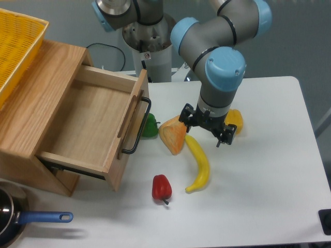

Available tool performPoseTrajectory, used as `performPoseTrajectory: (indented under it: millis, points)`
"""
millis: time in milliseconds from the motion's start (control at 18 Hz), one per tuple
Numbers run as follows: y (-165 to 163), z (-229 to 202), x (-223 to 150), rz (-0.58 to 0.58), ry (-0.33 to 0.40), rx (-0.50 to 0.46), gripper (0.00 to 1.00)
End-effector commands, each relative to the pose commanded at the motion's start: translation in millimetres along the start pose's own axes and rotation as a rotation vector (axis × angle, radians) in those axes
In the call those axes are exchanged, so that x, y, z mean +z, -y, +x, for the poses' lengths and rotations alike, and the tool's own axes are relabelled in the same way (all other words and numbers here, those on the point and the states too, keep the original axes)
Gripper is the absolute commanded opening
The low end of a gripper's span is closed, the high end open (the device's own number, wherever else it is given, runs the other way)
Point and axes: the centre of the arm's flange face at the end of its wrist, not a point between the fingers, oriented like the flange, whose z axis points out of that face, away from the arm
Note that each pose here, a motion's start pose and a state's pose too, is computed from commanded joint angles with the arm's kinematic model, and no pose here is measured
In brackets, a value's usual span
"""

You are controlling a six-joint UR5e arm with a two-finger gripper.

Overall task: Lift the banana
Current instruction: 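Move the gripper from the lemon over to the yellow banana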

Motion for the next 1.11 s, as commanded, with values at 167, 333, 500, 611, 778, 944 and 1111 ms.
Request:
performPoseTrajectory:
  millis: [167,333,500,611,778,944,1111]
  points:
    - [6.3,-3.6,2.0,0.024,0.031,-0.024,1.0]
    - [7.6,-8.2,13.2,0.015,0.022,-0.044,1.0]
    - [9.1,-11.5,26.5,0.002,0.006,-0.046,1.0]
    - [7.8,-16.8,34.3,-0.006,-0.002,-0.054,1.0]
    - [7.7,-20.6,40.5,-0.012,-0.009,-0.081,1.0]
    - [9.8,-25.0,54.9,-0.026,-0.023,-0.081,1.0]
    - [13.1,-31.3,70.8,-0.03,-0.022,-0.078,1.0]
